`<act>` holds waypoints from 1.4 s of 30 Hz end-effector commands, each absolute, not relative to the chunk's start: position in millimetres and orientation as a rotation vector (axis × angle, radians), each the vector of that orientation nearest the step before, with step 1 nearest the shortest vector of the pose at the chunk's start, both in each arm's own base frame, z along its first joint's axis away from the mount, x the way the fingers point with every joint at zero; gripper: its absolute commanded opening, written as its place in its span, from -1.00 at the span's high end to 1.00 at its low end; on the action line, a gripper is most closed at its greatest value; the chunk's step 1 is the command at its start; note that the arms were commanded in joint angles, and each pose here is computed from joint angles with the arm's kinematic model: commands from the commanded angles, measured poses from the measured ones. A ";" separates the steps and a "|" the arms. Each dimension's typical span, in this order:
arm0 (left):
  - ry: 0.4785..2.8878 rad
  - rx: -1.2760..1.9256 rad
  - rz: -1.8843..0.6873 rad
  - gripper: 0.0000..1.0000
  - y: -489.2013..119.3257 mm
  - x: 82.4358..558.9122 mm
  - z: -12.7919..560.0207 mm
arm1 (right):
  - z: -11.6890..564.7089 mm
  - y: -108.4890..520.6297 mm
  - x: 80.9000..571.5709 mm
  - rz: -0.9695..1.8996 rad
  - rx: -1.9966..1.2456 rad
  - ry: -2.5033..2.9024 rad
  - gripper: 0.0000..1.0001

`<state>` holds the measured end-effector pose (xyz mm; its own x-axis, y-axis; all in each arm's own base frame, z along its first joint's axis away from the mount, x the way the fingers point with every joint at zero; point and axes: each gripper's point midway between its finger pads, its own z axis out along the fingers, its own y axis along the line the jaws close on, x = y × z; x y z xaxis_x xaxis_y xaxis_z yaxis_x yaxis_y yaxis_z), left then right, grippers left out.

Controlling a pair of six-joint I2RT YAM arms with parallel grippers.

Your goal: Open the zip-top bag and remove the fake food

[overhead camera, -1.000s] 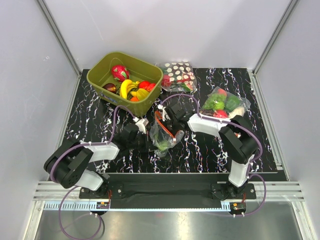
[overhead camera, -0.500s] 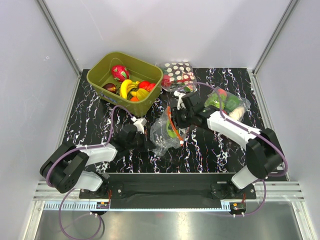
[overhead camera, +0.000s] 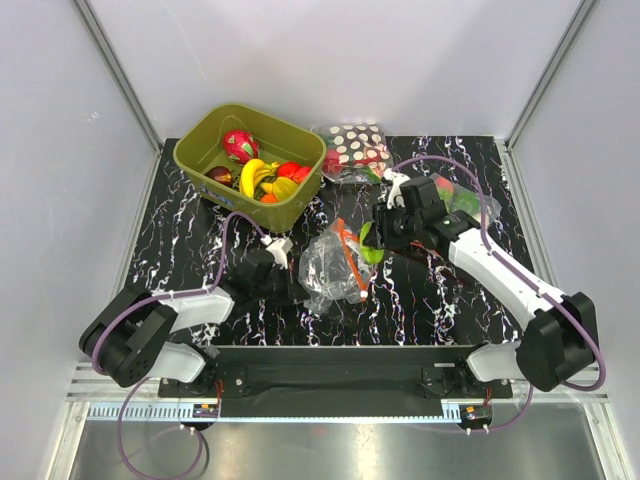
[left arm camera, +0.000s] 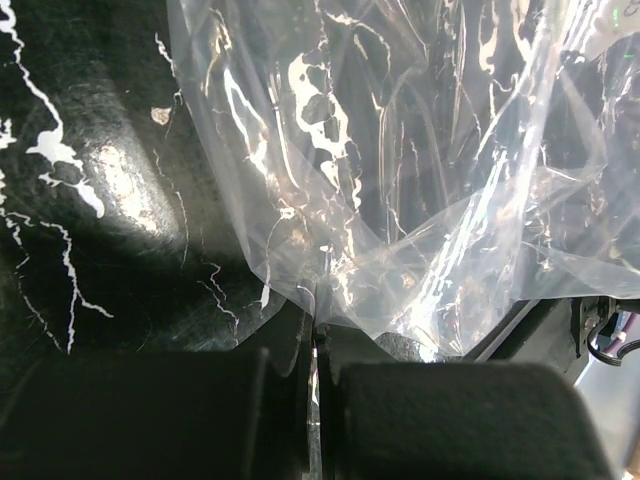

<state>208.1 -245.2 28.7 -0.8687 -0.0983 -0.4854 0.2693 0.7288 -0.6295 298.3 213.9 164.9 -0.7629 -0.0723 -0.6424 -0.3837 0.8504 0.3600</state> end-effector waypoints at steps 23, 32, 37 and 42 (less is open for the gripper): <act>2.340 0.170 -0.944 1.00 -237.8 216.7 53.0 | 320.4 354.7 463.8 0.860 -0.595 1.831 0.96; 2.335 0.165 -0.939 1.00 -237.1 218.1 56.3 | 296.2 414.8 494.3 0.947 -0.606 1.809 0.17; 2.332 0.158 -0.912 0.61 -233.3 219.3 57.9 | 289.2 418.2 494.5 0.968 -0.594 1.818 -0.88; 2.316 0.171 -0.888 0.38 -230.8 221.7 64.6 | 311.7 411.3 483.0 0.968 -0.597 1.766 -0.93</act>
<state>207.4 -230.0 45.4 -0.8311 -0.0845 -0.5497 0.3015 0.7621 -0.5730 493.9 416.1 253.5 -0.4778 -0.0263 -0.8781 -0.7141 0.5937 0.3709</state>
